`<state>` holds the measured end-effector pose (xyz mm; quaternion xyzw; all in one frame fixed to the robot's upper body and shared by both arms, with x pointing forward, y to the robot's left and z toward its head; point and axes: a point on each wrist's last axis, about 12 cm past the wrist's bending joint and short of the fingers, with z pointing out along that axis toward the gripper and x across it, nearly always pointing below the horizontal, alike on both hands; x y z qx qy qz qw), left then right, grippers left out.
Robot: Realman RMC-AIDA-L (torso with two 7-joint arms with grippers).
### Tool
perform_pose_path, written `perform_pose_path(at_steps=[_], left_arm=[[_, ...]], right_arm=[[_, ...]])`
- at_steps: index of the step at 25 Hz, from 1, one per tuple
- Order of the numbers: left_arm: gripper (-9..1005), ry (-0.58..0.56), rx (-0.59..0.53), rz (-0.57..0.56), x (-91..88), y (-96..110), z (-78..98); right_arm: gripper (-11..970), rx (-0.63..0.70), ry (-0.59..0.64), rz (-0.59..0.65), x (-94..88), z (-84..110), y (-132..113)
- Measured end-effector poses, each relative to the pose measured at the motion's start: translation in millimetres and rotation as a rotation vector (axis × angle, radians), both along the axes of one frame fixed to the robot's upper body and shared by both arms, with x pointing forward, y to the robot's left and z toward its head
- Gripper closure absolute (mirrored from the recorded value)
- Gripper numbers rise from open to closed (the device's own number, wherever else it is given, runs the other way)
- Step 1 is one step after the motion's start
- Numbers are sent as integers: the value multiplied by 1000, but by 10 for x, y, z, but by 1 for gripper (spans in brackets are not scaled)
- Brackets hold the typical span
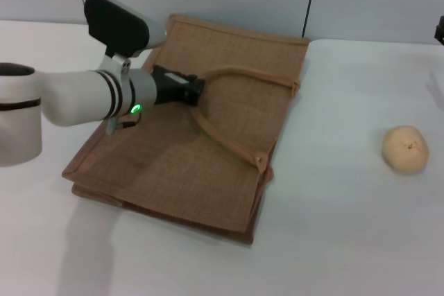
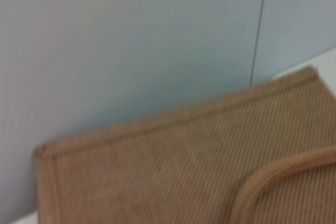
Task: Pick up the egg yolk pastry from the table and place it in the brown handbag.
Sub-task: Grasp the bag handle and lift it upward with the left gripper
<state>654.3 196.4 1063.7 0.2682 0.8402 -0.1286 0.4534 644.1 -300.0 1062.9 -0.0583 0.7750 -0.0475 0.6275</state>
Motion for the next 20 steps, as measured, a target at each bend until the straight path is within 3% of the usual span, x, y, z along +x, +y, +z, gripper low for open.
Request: perform_pose_path(at_steps=[6,14,20], left_arm=[[875,-53,-33,-40,86,-133,176],[880,-78,-65,-99,137,-216,386],[882,-124,-108,-150,66,-137,787]], right_arm=[[98,-2,6,-7,-24,-22,-32],[99,-12,26,-15,-104,-96,-102],[99,-4,41,0,-118,-129,-45]])
